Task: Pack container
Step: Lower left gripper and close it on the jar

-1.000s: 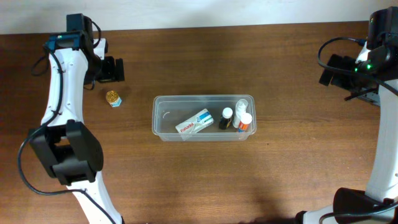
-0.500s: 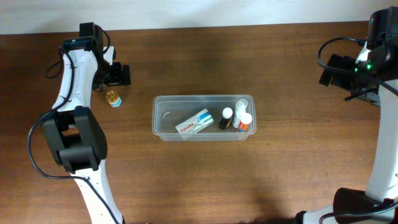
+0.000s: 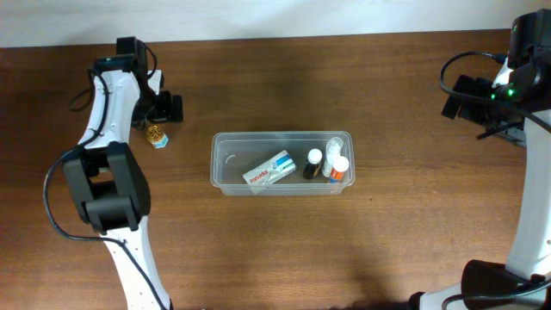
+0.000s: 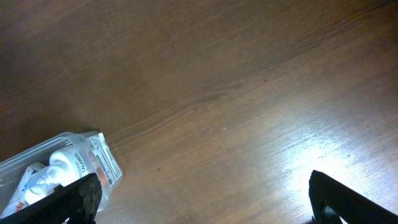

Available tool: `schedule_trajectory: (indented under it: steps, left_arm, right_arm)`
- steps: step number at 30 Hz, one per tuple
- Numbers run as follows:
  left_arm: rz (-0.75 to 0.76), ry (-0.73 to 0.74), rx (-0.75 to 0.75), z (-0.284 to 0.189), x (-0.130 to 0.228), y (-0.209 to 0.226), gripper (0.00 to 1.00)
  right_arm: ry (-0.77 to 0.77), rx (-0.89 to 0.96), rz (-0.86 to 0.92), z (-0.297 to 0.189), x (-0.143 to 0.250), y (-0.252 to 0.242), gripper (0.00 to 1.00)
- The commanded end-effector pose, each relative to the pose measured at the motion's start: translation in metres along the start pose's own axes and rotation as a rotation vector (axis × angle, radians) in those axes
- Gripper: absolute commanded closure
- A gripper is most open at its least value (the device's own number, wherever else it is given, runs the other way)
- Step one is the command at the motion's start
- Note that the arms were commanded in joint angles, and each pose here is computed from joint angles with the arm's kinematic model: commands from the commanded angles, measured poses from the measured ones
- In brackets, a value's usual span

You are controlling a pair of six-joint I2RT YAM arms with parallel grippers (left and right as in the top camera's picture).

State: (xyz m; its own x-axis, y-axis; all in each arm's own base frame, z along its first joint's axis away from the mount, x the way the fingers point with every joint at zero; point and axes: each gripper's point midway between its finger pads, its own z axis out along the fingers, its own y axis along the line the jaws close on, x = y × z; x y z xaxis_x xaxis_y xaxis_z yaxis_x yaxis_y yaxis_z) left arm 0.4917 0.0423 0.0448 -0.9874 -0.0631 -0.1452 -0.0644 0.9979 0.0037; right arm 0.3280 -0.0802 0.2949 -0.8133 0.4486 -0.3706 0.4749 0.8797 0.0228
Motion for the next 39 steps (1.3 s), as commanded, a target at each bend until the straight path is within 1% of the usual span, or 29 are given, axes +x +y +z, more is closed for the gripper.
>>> schedule_trajectory:
  steps: [1,5,6,8,13,18,22,27,29,33,36,38,39]
  left_arm:
    - [-0.006,-0.001,-0.008,0.002,-0.002,0.001,0.04]
    - [-0.006,0.013,-0.007,0.003,0.002,0.001,0.11]
    - [-0.006,0.017,-0.007,0.004,0.003,0.001,0.16]
    - [-0.006,0.029,-0.007,0.006,0.006,0.001,0.18]
    - [-0.005,0.067,-0.006,0.014,0.013,0.001,0.21]
    - [-0.006,0.12,-0.005,0.021,0.024,0.001,0.29]
    - [-0.005,0.171,-0.004,0.03,0.035,0.0,0.29]
    - [-0.004,0.188,-0.004,0.035,0.038,0.0,0.3]
    - [-0.005,0.188,-0.004,0.035,0.038,0.0,0.34]
    - [-0.005,0.198,-0.004,0.034,0.041,0.0,0.48]
    - [-0.005,0.201,-0.004,0.034,0.042,0.0,0.56]
    - [-0.005,0.203,-0.004,0.034,0.042,0.0,0.63]
    - [-0.005,0.205,-0.004,0.034,0.042,0.0,0.64]
  right_arm:
    - [-0.011,0.011,0.013,-0.001,-0.003,-0.003,0.02]
    - [-0.011,0.011,0.013,-0.001,-0.003,-0.003,0.02]
    - [-0.011,0.011,0.013,-0.001,-0.003,-0.003,0.02]
    - [-0.011,0.011,0.012,-0.001,-0.003,-0.003,0.02]
    - [-0.011,0.011,0.013,-0.001,-0.003,-0.003,0.02]
    - [-0.011,0.011,0.013,-0.001,-0.003,-0.003,0.02]
    - [-0.011,0.011,0.013,-0.001,-0.003,-0.003,0.02]
    - [-0.011,0.011,0.013,-0.001,-0.003,-0.003,0.02]
    - [-0.011,0.011,0.013,-0.001,-0.003,-0.003,0.02]
    - [-0.011,0.011,0.013,-0.001,-0.003,-0.003,0.02]
    - [-0.011,0.011,0.013,-0.001,-0.003,-0.003,0.02]
    - [-0.011,0.011,0.013,-0.001,-0.003,-0.003,0.02]
    - [-0.011,0.011,0.013,-0.001,-0.003,-0.003,0.02]
